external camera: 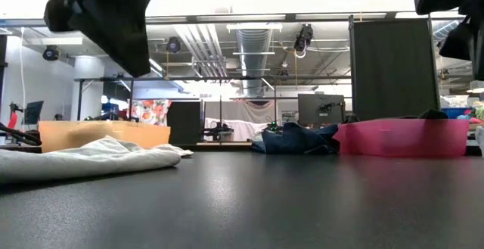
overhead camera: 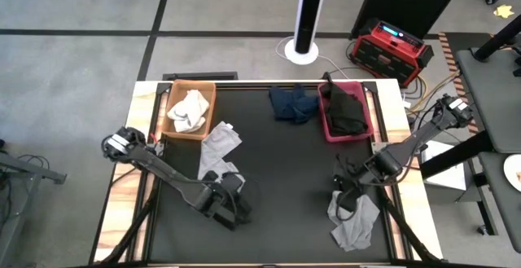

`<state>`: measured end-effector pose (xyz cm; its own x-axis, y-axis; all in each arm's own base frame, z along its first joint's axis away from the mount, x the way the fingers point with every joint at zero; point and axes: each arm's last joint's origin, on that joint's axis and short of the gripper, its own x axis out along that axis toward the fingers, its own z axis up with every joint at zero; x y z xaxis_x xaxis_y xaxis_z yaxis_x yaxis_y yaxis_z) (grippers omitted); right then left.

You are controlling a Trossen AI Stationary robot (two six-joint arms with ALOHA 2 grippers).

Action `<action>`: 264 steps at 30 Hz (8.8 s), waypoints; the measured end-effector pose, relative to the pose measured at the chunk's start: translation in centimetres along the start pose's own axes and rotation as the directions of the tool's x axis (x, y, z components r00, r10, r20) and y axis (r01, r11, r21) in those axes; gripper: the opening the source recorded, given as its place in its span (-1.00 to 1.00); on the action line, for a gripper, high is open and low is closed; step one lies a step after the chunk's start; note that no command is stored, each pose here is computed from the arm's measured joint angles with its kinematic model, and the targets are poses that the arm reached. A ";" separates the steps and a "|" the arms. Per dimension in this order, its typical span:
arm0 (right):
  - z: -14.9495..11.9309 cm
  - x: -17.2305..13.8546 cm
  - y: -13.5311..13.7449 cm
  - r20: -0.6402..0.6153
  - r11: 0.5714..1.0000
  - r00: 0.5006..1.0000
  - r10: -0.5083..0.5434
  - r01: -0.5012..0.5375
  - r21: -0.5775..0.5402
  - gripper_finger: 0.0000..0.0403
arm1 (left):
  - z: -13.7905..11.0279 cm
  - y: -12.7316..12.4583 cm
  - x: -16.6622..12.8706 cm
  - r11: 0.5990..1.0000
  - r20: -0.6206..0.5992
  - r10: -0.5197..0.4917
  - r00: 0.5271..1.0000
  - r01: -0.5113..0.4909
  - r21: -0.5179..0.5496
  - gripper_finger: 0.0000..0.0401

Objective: Sort towels by color in basket
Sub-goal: Put the left gray towel into the orange bin

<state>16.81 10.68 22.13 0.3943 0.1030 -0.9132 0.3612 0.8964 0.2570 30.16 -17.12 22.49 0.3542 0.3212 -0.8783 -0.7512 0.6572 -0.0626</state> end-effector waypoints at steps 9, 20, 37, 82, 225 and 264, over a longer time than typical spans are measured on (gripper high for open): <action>0.1 0.0 -0.1 0.033 0.999 0.999 -0.022 0.023 -0.036 -0.94 | 0.4 -3.1 1.0 0.991 -0.173 0.080 0.982 -0.060 0.115 -0.38; 0.2 0.0 -0.1 0.065 0.996 0.997 -0.043 0.048 -0.070 -0.94 | -0.8 -3.1 5.6 0.972 -0.224 0.217 0.950 -0.189 0.140 0.10; 0.3 0.0 -0.2 0.091 0.993 0.994 -0.060 0.069 -0.099 -0.94 | -1.5 -2.5 8.9 0.942 -0.237 0.317 0.918 -0.276 0.191 -0.25; 7.3 -1.0 -0.4 0.604 0.910 0.796 -0.024 0.268 -0.317 -0.94 | 6.9 3.6 -9.0 0.898 0.279 0.039 0.959 -0.157 0.412 -1.00; 17.3 -0.8 1.5 0.754 0.792 0.639 0.152 0.378 -0.480 -0.08 | 11.4 8.0 -4.4 0.930 0.759 -0.211 0.616 -0.111 0.349 -1.00; 15.3 -5.1 1.9 0.770 0.727 0.599 0.220 0.426 -0.539 0.55 | 10.5 11.4 -8.2 0.803 0.633 -0.506 0.586 0.051 0.594 -1.00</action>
<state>28.45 5.30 32.12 0.9663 -0.0729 -0.2470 -0.0253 0.9276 -0.3727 24.55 -5.13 33.91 0.9400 0.2875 -0.1835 -0.2538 0.9491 0.1863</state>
